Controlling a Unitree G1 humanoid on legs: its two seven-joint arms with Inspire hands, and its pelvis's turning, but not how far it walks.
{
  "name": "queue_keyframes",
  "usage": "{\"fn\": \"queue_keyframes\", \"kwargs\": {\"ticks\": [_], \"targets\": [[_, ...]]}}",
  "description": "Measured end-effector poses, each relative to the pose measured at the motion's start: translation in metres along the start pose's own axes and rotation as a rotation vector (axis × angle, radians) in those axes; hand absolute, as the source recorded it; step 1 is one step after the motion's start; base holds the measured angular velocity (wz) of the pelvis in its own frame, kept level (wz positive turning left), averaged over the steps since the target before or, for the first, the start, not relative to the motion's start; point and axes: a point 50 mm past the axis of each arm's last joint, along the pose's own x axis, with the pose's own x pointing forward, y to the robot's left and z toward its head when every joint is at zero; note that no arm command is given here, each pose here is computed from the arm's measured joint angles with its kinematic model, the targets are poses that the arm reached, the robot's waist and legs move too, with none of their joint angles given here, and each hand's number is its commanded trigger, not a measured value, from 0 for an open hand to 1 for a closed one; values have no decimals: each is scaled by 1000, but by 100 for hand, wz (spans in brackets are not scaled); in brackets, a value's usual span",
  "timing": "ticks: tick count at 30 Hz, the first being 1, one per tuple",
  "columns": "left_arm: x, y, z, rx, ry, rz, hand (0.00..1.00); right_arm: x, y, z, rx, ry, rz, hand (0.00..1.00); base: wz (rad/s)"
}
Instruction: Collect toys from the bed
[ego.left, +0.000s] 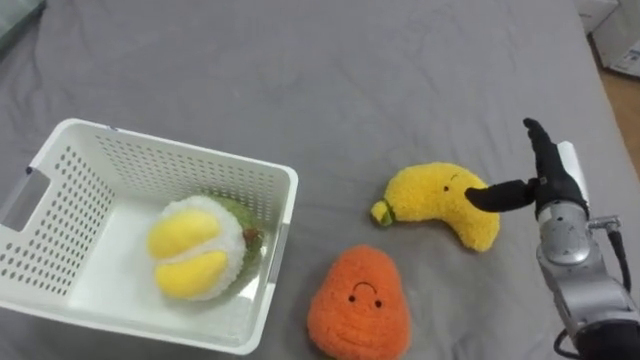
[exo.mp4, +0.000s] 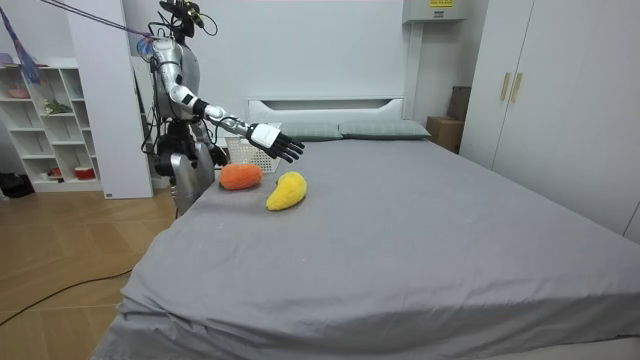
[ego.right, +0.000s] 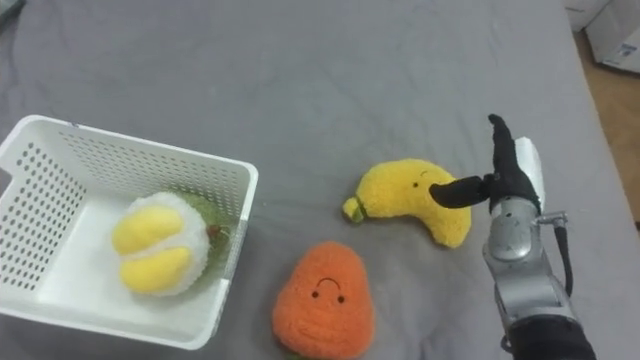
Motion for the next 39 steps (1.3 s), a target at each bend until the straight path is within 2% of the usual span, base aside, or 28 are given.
{"fn": "queue_keyframes", "kwargs": {"ticks": [7,18,29,39], "targets": [[0,-1,7,-35,-31,-9,0,-4,9,-26,-52,102,47,0,2],[0,-4,17,-18,-74,-21,0,-5,11,-34,-82,134,57,0,2],[-3,-9,21,-71,-82,-31,0,-8,15,-54,-167,207,90,0,2],[-5,-13,28,-63,-150,-51,0,-8,12,-60,-178,237,69,0,5]]}}
